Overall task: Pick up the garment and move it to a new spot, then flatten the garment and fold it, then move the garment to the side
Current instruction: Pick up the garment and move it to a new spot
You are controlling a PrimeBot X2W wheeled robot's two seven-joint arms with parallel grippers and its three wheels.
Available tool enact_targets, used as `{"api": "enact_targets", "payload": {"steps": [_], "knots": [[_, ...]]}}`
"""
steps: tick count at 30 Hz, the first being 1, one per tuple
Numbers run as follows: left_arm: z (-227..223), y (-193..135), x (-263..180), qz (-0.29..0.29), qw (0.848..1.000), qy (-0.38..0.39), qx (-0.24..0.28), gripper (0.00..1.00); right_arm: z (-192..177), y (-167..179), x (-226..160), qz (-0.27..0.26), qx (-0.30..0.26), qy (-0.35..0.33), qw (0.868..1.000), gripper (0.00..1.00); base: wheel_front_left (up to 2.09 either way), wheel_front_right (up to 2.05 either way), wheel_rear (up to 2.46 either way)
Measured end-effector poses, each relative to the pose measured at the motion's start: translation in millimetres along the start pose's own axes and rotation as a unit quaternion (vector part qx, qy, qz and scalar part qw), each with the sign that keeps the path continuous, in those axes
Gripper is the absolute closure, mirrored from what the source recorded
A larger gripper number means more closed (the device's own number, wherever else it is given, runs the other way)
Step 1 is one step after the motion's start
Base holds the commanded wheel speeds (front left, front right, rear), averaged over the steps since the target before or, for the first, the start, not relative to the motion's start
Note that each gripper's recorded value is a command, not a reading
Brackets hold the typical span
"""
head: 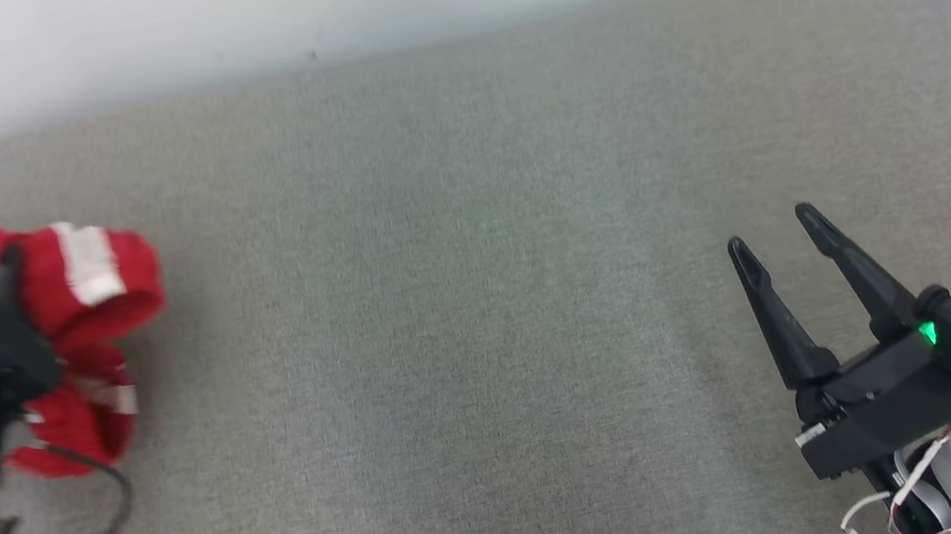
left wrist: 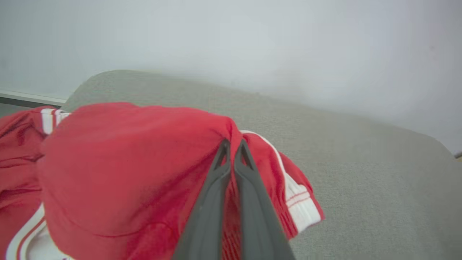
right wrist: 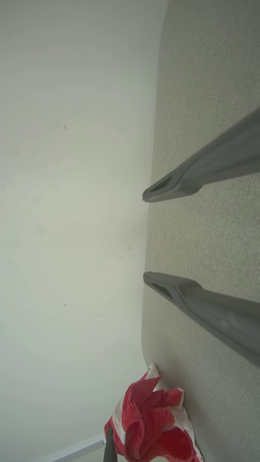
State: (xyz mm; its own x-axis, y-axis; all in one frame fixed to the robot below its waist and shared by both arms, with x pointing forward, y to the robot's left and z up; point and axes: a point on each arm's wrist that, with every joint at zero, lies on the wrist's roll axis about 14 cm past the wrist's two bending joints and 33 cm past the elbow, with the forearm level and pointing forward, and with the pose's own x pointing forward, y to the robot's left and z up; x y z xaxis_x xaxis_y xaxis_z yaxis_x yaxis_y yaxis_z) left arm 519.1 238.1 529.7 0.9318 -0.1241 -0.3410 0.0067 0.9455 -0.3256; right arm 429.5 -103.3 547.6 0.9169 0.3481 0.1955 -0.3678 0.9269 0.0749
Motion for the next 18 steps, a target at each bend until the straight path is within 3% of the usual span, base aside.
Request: {"api": "enact_targets", "payload": {"steps": [2, 6, 11, 18], "knots": [[-3.5, -17.4, -3.7, -0.024, 1.000, 0.000, -0.001, 1.00, 2.5, -0.8, -5.0, -0.004, -0.001, -0.001, 1.000, 0.00, 0.00, 0.00, 0.00], [-15.6, -71.5, -10.9, -0.102, 0.992, -0.004, -0.069, 1.00, 9.0, -3.8, -16.5, -0.014, -0.002, -0.006, 1.000, 0.00, 0.00, 0.00, 0.00], [-39.9, -118.1, -14.0, -0.159, 0.980, 0.012, -0.120, 1.00, 15.1, -9.8, -26.7, -0.027, -0.005, -0.012, 1.000, 0.00, 0.00, 0.00, 0.00], [-47.4, -193.4, -13.7, -0.234, 0.954, -0.004, -0.185, 1.00, 22.6, -23.8, -38.7, -0.052, -0.012, -0.018, 0.998, 0.00, 0.00, 0.00, 0.00]]}}
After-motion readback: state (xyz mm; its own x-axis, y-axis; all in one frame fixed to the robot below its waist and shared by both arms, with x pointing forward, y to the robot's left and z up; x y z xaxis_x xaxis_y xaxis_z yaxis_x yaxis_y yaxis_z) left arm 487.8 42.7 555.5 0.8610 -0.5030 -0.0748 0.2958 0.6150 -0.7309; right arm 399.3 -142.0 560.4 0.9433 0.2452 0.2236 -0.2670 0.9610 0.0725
